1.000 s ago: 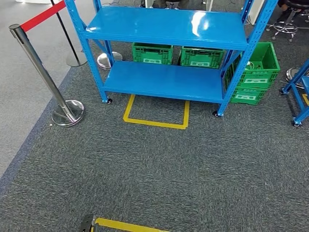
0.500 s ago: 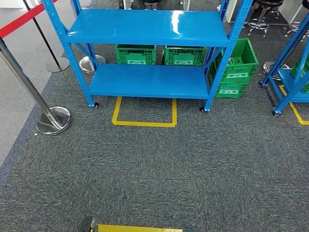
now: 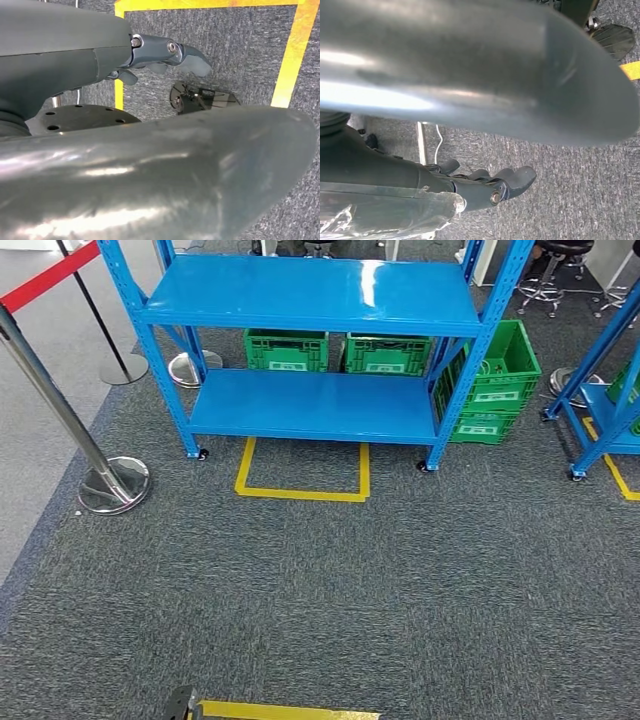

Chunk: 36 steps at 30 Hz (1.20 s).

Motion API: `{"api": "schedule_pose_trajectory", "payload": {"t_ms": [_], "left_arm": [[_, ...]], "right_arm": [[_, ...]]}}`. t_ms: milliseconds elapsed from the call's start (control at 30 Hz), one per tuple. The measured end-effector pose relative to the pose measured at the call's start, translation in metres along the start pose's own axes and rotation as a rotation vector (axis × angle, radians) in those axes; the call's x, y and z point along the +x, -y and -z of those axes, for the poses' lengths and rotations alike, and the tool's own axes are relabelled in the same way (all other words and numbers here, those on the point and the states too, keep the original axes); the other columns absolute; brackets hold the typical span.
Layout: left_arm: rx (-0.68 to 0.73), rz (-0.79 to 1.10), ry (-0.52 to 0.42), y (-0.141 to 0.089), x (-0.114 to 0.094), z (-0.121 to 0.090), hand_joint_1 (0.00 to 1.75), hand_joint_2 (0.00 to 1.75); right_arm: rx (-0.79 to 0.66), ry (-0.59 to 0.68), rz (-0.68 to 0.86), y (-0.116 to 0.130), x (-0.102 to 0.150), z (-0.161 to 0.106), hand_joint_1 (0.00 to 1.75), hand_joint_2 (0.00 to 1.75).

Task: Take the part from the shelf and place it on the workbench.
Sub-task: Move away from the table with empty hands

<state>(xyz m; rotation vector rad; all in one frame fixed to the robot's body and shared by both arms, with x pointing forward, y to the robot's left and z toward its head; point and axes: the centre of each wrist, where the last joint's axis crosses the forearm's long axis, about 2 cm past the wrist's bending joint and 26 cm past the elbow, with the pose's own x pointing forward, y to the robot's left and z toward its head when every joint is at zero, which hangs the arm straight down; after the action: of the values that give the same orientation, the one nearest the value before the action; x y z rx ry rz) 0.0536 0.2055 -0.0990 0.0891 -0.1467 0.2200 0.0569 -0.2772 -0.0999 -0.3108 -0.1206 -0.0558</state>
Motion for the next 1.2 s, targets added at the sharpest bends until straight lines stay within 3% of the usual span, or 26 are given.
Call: {"api": "schedule_pose_trajectory", "payload": {"t_ms": [1200], "left_arm": [[-0.005, 0.002, -0.009, -0.0023, -0.0022, 0.0005, 0.0, 0.0]], "right_arm": [[0.019, -0.003, -0.029, -0.0011, -0.0016, 0.0004, 0.0, 0.0]]}}
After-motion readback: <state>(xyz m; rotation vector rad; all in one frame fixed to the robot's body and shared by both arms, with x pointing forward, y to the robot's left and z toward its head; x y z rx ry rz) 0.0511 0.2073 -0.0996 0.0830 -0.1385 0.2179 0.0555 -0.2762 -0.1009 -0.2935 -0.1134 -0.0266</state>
